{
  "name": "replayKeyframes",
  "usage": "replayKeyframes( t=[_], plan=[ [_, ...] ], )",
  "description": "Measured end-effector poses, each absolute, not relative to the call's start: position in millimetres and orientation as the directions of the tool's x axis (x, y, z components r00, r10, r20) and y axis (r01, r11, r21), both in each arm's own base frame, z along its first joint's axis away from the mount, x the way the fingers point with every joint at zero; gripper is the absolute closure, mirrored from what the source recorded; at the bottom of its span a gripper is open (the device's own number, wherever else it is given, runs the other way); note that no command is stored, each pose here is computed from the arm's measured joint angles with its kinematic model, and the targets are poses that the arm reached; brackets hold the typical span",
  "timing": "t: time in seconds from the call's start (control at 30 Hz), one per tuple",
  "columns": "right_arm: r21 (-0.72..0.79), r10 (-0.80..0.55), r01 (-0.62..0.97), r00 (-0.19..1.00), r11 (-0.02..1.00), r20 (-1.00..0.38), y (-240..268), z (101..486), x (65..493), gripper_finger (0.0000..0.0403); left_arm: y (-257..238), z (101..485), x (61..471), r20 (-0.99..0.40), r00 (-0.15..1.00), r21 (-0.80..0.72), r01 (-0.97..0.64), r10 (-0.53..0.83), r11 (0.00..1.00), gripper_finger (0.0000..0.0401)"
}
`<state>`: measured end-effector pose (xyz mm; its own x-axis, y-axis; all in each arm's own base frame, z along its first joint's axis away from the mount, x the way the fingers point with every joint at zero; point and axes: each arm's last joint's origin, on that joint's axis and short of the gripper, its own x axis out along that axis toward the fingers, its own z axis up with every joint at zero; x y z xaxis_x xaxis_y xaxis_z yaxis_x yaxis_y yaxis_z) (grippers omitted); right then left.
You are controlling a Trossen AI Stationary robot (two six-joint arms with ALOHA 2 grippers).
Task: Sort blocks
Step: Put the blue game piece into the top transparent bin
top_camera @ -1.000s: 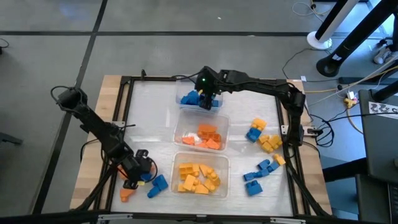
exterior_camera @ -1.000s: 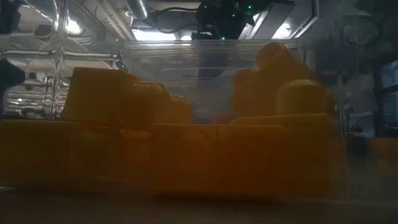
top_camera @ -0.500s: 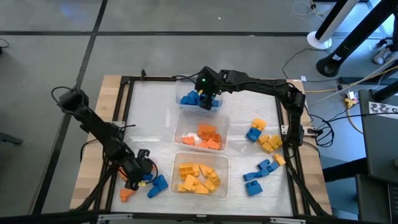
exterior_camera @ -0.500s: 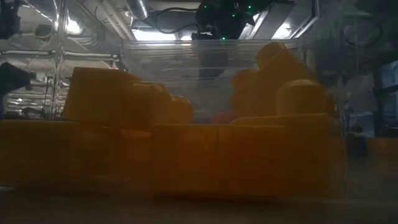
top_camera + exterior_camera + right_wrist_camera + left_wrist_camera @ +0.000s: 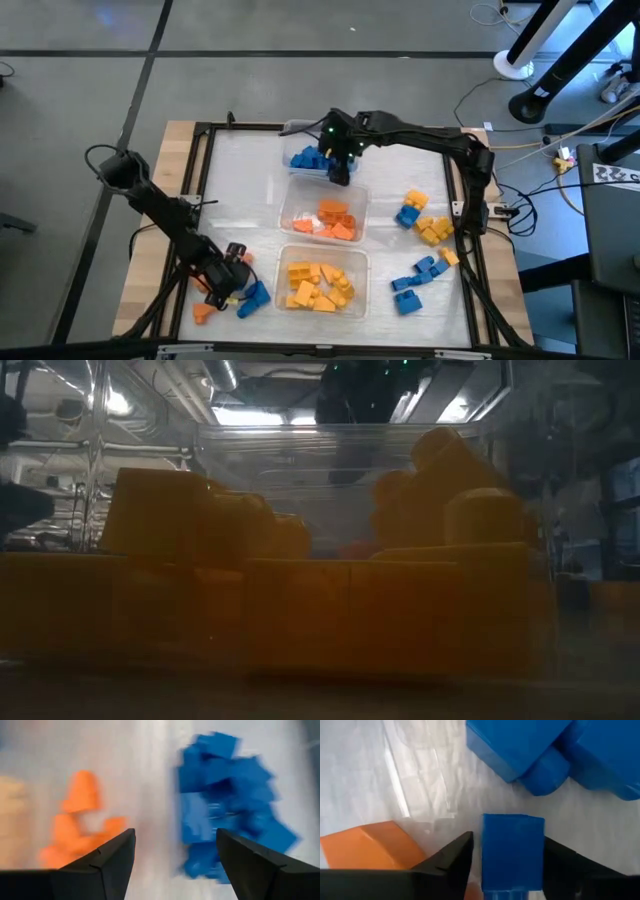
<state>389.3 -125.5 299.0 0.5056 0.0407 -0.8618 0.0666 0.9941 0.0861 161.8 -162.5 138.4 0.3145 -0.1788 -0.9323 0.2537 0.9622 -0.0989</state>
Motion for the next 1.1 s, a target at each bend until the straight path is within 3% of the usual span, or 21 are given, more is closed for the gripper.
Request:
replayKeyframes(
  t=[0.17,0.43,0.57,0.7,0.8,0.93,1.1],
  plan=[
    [0.126,0.107,0.018,0.428,0.992,-0.897,-101.9,323.7,370.0,0.0127,-161.0,144.7,160.9,-0.922,0.332,-0.129,0.230,-0.202,0.965,0.0283],
    [0.042,0.048,-0.029,0.271,0.999,-0.961,-60.5,369.7,318.4,0.0127,-152.9,172.7,157.3,-0.866,0.390,-0.265,0.171,-0.312,0.949,0.0283],
    [-0.003,0.001,-0.017,0.227,1.000,-0.974,-41.6,386.6,293.6,0.0127,-142.0,203.4,155.9,-0.784,0.487,-0.358,0.152,-0.385,0.921,0.0283],
    [-0.084,-0.092,0.042,0.256,0.996,-0.962,-25.9,397.2,279.1,0.0127,-124.5,240.5,156.3,-0.665,0.624,-0.425,0.135,-0.410,0.895,0.0279],
    [-0.126,-0.153,0.117,0.257,0.985,-0.954,-14.9,398.0,271.2,0.0127,-106.8,265.7,157.2,-0.569,0.751,-0.396,0.106,-0.335,0.912,0.0275],
    [-0.138,-0.165,0.131,0.230,0.982,-0.959,1.5,388.7,265.5,0.0127,-79.8,287.1,159.0,-0.458,0.883,-0.246,-0.014,-0.103,0.969,0.0277],
    [-0.089,-0.115,0.168,0.148,0.982,-0.982,30.0,363.9,259.6,0.0127,-46.2,301.4,170.4,-0.311,0.919,-0.036,-0.268,0.244,0.963,0.0278]
  ],
)
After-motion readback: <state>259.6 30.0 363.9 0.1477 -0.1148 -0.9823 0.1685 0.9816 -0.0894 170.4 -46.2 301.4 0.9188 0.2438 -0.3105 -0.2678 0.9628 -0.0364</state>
